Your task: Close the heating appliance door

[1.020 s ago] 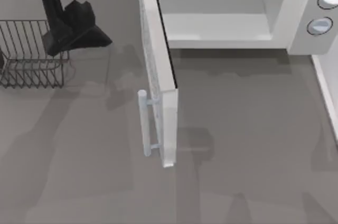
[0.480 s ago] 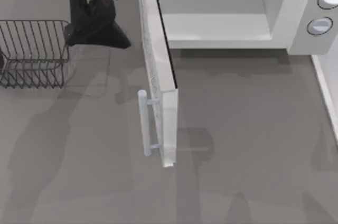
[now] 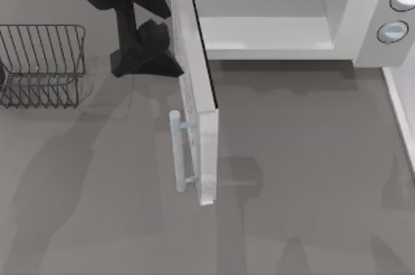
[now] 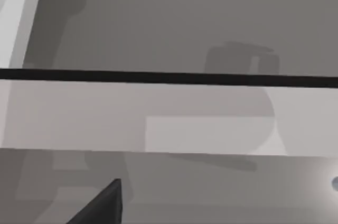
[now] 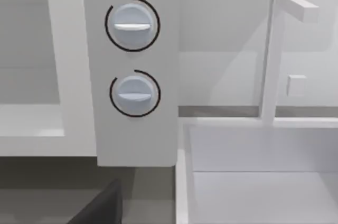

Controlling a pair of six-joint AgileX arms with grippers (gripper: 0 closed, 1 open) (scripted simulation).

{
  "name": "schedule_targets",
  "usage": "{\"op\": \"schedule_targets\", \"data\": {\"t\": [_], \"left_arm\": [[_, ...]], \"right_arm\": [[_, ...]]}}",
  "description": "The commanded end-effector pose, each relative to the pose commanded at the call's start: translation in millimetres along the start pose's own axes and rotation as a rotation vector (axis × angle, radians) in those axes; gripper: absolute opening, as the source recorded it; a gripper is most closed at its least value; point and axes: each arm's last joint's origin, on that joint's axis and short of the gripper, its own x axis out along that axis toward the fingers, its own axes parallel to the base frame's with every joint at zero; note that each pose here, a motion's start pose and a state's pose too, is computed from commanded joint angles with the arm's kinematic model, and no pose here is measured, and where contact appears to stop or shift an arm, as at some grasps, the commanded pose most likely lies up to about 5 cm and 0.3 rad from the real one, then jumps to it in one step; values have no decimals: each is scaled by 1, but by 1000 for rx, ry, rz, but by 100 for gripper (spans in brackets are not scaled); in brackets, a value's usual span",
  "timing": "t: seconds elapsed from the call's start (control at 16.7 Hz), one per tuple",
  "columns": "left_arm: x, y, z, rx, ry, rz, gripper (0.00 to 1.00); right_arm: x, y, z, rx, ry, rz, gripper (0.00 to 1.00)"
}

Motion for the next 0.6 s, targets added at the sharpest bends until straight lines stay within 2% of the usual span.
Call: {"op": "schedule_targets", "data": {"t": [0.24,0.54,0.6], "left_arm": [[37,-2,-1,0,1,-1,100],[41,-3,-1,-1,1,-2,100],[41,-3,-1,-1,1,-2,92]], "right_arm": [[0,0,0,0,0,0,100],[0,0,0,0,0,0,100],[0,0,0,0,0,0,100]]}}
